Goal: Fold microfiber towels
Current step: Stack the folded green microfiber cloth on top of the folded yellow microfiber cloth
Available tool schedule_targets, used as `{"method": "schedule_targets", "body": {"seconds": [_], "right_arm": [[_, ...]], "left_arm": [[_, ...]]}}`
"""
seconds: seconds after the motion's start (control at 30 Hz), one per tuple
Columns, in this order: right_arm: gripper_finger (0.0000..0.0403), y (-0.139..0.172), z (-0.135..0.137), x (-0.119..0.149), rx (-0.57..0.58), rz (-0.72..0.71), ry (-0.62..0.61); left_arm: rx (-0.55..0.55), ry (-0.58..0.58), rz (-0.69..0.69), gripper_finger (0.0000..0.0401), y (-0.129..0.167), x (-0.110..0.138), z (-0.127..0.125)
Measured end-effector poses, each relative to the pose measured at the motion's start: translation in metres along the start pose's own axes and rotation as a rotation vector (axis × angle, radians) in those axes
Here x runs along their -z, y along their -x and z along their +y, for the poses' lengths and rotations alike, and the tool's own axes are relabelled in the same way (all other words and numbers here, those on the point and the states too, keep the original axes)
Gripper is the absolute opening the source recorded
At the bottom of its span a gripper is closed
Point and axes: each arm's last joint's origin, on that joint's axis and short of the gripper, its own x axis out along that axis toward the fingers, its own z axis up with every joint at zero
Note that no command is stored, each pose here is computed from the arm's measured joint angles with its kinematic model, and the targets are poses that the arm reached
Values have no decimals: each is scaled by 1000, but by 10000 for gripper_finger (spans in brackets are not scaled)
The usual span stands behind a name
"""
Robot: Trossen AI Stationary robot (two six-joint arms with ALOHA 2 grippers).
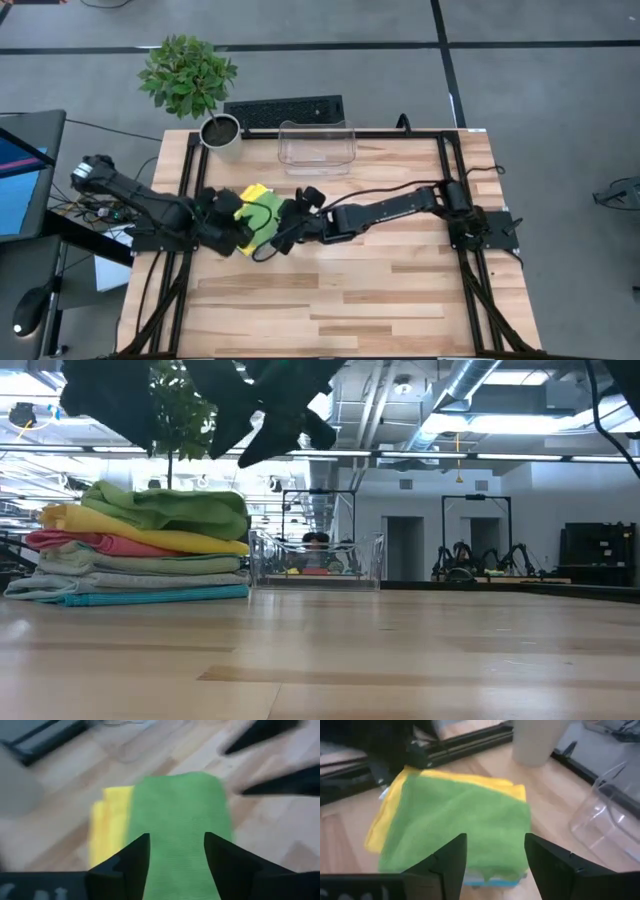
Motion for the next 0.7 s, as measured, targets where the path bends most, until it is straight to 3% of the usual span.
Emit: {"method": "schedule_targets", "body": {"seconds": [0.17, 0.27, 0.4, 0.5, 0.6, 0.7], "right_arm": [[224, -8, 3, -12, -92, -123, -94], [223, -23, 2, 9, -89, -115, -99], [223, -53, -7, 32, -78, -166, -134], [223, -74, -13, 34, -163, -192, -234], [223, -91, -20, 55, -141, -92, -222], [223, -97, -20, 61, -132, -80, -224]], "left_arm": [[45, 74, -60, 139, -17, 36, -13], [48, 81, -54, 111, -30, 56, -15], [-37, 108, -29, 79, -41, 71, -6], [-76, 108, 50, 61, -48, 80, -1], [-92, 98, 149, 49, -52, 88, 3], [-103, 107, 186, 39, -53, 91, 5]]}}
